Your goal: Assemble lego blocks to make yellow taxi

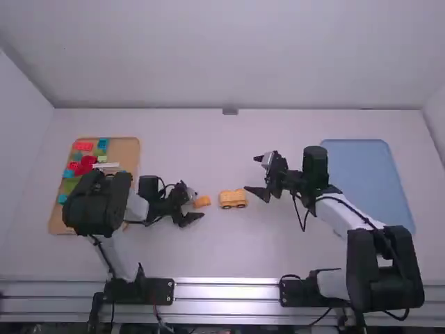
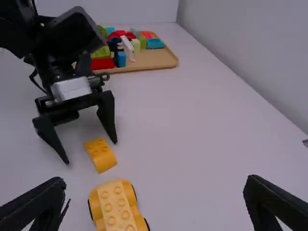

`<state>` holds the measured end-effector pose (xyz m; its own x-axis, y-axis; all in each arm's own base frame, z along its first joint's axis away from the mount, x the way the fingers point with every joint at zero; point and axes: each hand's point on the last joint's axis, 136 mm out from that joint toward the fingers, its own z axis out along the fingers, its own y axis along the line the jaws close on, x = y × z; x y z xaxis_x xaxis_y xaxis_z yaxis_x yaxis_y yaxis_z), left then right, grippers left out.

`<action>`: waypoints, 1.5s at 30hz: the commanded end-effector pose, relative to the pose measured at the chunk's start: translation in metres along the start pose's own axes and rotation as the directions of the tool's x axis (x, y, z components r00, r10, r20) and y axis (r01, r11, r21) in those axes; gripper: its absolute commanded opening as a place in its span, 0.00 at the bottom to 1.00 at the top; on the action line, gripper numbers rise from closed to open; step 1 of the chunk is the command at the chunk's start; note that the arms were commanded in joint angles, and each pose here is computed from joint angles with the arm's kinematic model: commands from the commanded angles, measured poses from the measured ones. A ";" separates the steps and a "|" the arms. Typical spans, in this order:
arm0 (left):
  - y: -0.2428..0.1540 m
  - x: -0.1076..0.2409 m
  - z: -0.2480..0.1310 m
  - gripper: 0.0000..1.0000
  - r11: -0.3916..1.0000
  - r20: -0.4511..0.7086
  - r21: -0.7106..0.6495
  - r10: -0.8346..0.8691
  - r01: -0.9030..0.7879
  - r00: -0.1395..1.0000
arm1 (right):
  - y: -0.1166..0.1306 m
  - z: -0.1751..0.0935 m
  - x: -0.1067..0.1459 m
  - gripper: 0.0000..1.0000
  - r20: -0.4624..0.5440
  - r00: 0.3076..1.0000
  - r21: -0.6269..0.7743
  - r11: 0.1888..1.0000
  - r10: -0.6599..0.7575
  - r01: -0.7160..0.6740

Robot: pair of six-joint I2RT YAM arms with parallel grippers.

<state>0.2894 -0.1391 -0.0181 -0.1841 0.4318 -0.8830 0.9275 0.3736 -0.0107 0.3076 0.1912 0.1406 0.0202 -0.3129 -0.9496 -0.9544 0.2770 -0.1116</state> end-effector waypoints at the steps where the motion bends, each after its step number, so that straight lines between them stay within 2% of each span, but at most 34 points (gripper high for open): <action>1: -0.002 0.001 0.001 0.76 0.999 0.006 0.019 0.026 -0.026 1.000 | 0.001 0.004 0.004 0.99 -0.019 1.000 0.004 1.000 0.009 -0.009; 4: -0.002 0.005 0.002 0.57 1.000 -0.016 0.011 0.024 -0.023 1.000 | 0.001 0.007 0.006 0.98 -0.035 0.999 0.012 1.000 0.003 -0.003; 10: 0.001 0.004 0.002 0.49 1.000 -0.012 0.002 0.030 -0.030 0.999 | 0.004 0.010 0.005 0.99 -0.035 0.999 0.005 1.000 0.000 0.000; 11: 0.001 0.003 0.002 0.44 0.999 -0.010 0.005 0.032 -0.032 0.999 | 0.002 0.008 0.006 0.98 -0.036 0.999 0.010 1.000 0.003 -0.002; 14: 0.002 0.001 0.004 0.36 0.999 -0.009 0.008 0.037 -0.036 0.999 | 0.000 0.006 0.007 0.99 -0.036 0.999 0.017 1.000 0.012 -0.012; 15: 0.004 0.001 0.004 0.30 0.999 -0.009 0.006 0.036 -0.036 0.999 | -0.001 0.005 0.007 0.99 -0.036 0.999 0.021 1.000 0.014 -0.013; 22: 0.006 -0.001 0.004 0.21 0.999 -0.006 0.002 0.038 -0.038 0.999 | -0.002 0.005 0.008 0.99 -0.038 0.999 0.022 1.000 0.015 -0.014; 25: 0.003 -0.004 0.004 0.20 0.999 0.011 0.017 0.041 -0.041 0.999 | 0.002 0.006 0.010 0.99 -0.047 0.999 0.012 1.000 0.022 -0.022; 28: 0.001 -0.024 -0.001 0.19 0.997 0.091 0.048 0.063 -0.067 0.994 | 0.001 0.006 0.030 0.99 -0.138 0.988 0.055 0.996 0.075 -0.068; 31: 0.003 -0.036 -0.003 0.19 0.997 0.115 0.046 0.060 -0.065 0.992 | 0.007 0.005 0.041 0.99 -0.172 0.981 0.047 0.996 0.088 -0.081; 35: 0.011 -0.061 -0.010 0.18 0.998 0.158 0.022 0.048 -0.052 0.986 | 0.033 0.009 0.054 0.99 -0.134 0.991 -0.062 0.998 0.002 -0.010; 39: 0.007 -0.083 -0.018 0.14 0.993 0.224 0.039 0.098 -0.109 0.970 | 0.038 0.016 0.078 0.99 -0.132 0.991 -0.070 0.998 -0.017 0.008; 41: 0.001 -0.094 -0.022 0.12 0.989 0.264 0.064 0.115 -0.137 0.957 | 0.040 0.028 0.095 0.98 -0.124 0.991 -0.087 0.995 -0.052 0.041; 45: -0.004 -0.099 -0.024 0.09 0.986 0.290 0.099 0.104 -0.138 0.951 | 0.039 0.049 0.109 0.99 -0.081 0.992 -0.119 0.989 -0.096 0.086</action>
<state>0.3015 -0.1573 0.0663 -0.0102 0.2622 -0.9650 0.9569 0.2825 0.0667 0.2921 0.2052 0.0273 0.0771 -0.4277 -0.9006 -0.9683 0.1831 -0.1699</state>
